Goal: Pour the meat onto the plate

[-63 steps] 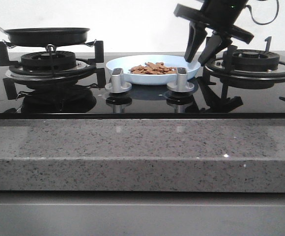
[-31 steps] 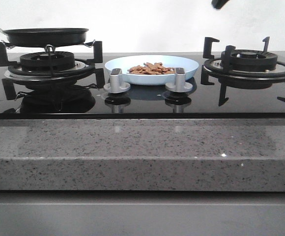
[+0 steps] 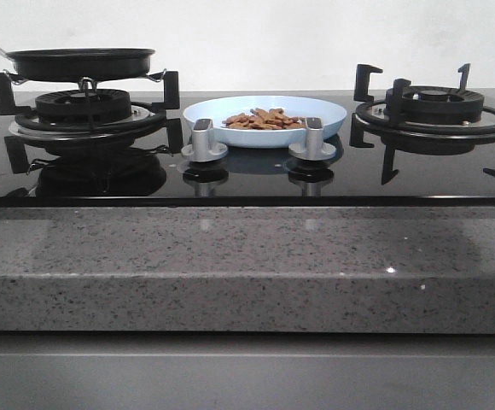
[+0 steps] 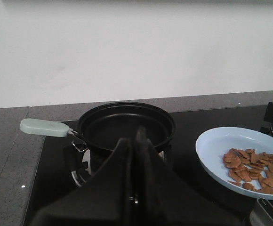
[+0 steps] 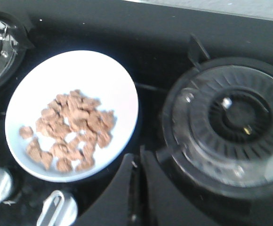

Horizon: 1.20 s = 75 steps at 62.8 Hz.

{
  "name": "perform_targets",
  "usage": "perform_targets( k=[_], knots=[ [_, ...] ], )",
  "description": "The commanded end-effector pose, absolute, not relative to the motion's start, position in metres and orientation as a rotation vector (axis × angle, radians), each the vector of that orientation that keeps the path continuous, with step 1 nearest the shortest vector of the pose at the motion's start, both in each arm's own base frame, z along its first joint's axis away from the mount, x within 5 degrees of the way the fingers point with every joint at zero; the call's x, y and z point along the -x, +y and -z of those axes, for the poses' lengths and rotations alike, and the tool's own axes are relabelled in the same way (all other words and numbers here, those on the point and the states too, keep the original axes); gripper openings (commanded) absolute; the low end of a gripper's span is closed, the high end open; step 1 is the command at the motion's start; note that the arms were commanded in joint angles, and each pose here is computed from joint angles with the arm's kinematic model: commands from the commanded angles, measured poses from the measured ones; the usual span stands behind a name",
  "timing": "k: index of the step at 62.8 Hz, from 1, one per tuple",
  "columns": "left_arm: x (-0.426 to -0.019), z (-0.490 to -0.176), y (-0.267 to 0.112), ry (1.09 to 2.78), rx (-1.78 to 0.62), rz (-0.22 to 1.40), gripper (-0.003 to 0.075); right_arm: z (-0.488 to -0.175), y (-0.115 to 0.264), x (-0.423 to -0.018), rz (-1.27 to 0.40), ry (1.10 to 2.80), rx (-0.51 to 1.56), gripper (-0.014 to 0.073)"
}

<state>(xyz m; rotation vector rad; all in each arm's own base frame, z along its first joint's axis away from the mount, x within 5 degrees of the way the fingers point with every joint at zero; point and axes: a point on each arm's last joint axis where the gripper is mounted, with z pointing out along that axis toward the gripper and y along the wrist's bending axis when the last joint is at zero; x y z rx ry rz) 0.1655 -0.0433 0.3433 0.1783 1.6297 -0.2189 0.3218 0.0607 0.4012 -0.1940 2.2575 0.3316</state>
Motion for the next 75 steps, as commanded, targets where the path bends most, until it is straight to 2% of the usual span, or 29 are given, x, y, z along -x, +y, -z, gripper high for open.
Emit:
perform_targets(
  k=[1, 28, 50, 59, 75],
  knots=[
    [-0.165, -0.361, -0.042, 1.525, -0.145, 0.222, -0.0020, -0.416, 0.054, -0.291, -0.293, 2.045, 0.175, -0.0058],
    [-0.165, -0.360, -0.042, 1.526, -0.146, 0.223, -0.0020, -0.368, 0.032, -0.176, -0.147, 1.777, 0.201, -0.0058],
    [-0.165, -0.360, -0.042, 1.533, -0.148, 0.224, -0.0020, -0.328, 0.019, -0.088, -0.139, 1.609, 0.201, -0.0058],
    [-0.165, -0.360, -0.042, 1.533, -0.148, 0.224, -0.0020, -0.321, 0.017, -0.072, -0.140, 1.561, 0.198, -0.0058],
    [-0.165, -0.360, -0.042, 1.533, -0.148, 0.224, -0.0020, -0.321, 0.017, -0.071, -0.141, 1.556, 0.197, -0.0058]
  ],
)
